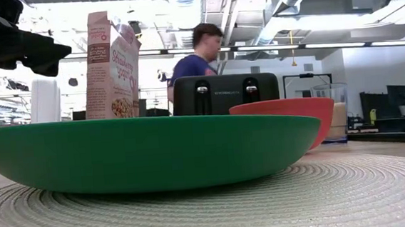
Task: Arrange a breakfast setting
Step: Put the red apple on the green plate from the transparent bin
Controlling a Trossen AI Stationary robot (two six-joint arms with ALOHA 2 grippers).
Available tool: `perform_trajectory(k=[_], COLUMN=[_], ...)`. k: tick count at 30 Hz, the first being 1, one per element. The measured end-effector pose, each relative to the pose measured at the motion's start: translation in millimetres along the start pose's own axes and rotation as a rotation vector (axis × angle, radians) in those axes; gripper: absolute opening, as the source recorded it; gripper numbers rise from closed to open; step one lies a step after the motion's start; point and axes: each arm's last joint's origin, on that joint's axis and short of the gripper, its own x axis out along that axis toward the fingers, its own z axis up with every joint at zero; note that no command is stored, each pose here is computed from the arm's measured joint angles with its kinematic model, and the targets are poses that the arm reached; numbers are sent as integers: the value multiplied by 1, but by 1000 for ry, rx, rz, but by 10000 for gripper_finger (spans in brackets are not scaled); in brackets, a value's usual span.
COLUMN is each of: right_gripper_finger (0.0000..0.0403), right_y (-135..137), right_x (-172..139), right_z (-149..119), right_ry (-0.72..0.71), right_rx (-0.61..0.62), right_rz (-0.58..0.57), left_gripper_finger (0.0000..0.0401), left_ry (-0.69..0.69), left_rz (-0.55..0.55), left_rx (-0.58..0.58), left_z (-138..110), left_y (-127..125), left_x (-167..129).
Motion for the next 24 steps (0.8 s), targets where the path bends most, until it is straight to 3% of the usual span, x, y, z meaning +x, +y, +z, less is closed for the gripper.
perform_trajectory(k=[8,14,24], right_gripper_finger=[385,385,385], right_y=[5,11,15], right_x=[30,52,82], right_z=[-7,-11,-11], right_ry=[223,348,407], right_rx=[81,90,92], right_rz=[-115,-117,-170], left_gripper_finger=[171,171,171], left_ry=[0,0,0], left_rz=[0,0,0], left_rx=[0,0,0], left_z=[0,0,0], left_y=[0,0,0], left_x=[0,0,0])
